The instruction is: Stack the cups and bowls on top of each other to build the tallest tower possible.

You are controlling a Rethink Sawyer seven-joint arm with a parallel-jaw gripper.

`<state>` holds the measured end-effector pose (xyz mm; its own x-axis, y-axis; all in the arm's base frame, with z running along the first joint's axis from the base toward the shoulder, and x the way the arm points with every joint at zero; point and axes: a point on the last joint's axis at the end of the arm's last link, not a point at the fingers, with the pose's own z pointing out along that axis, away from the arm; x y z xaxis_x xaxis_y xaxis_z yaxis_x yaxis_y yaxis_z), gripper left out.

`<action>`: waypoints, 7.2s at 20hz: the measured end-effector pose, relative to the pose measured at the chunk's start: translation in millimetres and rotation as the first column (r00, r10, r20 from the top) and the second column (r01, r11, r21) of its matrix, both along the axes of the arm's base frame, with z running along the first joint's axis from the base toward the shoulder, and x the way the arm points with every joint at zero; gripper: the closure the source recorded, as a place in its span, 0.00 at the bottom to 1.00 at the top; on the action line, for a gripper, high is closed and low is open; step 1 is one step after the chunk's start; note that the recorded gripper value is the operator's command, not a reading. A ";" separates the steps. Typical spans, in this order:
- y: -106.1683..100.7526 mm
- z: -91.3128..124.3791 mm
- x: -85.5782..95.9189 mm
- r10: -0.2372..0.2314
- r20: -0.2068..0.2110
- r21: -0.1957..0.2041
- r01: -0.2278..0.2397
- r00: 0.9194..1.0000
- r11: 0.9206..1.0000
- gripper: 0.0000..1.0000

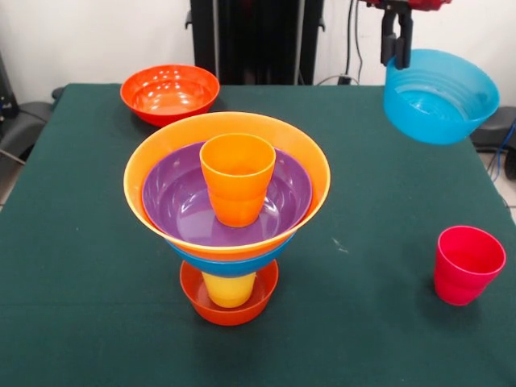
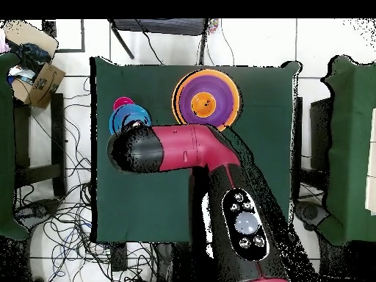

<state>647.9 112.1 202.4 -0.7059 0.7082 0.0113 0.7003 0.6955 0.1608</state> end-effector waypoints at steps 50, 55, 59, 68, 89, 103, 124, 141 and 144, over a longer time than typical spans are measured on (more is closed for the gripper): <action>-134.9 32.2 74.7 -0.172 0.120 0.148 0.154 0.978 0.977 1.00; -135.5 31.8 74.5 -0.163 0.126 0.141 0.144 0.979 0.979 1.00; -136.7 30.7 73.7 -0.151 0.132 0.131 0.133 0.980 0.982 1.00; -154.0 30.8 73.1 -0.146 0.149 0.118 0.129 0.978 0.985 1.00; -184.8 -4.8 64.0 -0.157 0.115 0.130 0.142 0.981 0.981 1.00; -191.9 -4.8 66.4 -0.159 0.125 0.156 0.139 0.979 0.978 1.00; -202.5 -3.3 66.0 -0.162 0.136 0.153 0.141 0.977 0.978 1.00; -202.3 -0.1 53.1 -0.128 0.047 0.133 0.121 0.991 0.984 1.00; -204.4 3.0 48.3 -0.120 0.016 0.124 0.117 0.993 0.985 1.00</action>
